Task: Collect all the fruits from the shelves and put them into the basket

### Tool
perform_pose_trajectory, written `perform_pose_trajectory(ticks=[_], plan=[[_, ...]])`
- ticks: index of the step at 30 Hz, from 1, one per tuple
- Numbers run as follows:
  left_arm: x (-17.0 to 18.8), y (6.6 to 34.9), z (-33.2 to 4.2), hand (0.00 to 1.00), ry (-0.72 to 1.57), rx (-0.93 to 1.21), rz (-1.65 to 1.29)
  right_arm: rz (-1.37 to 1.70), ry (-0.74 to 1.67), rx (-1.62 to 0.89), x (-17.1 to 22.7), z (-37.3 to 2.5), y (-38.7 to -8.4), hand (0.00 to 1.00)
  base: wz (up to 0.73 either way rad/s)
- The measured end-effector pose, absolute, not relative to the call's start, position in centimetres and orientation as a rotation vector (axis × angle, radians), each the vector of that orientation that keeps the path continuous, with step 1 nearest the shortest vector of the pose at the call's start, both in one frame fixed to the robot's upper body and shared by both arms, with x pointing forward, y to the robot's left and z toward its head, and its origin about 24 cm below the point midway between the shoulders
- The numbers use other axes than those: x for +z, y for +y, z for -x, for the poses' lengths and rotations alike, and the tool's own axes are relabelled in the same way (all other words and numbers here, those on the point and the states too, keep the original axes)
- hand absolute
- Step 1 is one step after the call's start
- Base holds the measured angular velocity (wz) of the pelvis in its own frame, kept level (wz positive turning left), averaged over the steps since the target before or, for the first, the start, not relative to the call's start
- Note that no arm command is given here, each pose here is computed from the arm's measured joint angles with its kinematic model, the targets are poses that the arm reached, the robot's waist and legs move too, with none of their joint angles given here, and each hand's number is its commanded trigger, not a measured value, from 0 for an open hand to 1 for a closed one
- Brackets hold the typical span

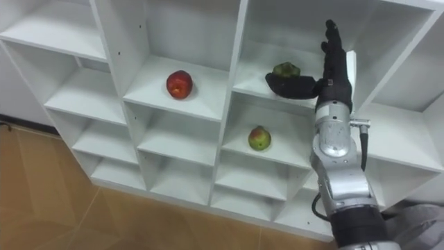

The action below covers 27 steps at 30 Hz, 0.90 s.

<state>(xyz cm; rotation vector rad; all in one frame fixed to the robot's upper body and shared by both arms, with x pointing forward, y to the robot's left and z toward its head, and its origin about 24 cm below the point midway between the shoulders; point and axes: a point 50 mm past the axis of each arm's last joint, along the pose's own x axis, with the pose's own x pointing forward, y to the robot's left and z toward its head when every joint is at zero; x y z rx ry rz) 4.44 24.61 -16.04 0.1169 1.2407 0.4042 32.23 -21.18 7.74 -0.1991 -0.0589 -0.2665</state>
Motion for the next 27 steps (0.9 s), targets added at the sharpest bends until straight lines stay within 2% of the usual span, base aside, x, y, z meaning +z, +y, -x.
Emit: perform_pose_trajectory(ticks=[12, 27], plan=[[-16.0, 24.4, -4.5, 1.00, 1.242, 0.380, -0.097, 0.267, 0.134, -0.283, 4.4, -31.8, -23.6, 0.00, 0.01], [-16.0, 24.4, -4.6, 1.00, 1.239, 0.365, -0.087, 0.365, 0.158, -0.234, 4.2, -31.7, -24.2, 0.00, 0.00]])
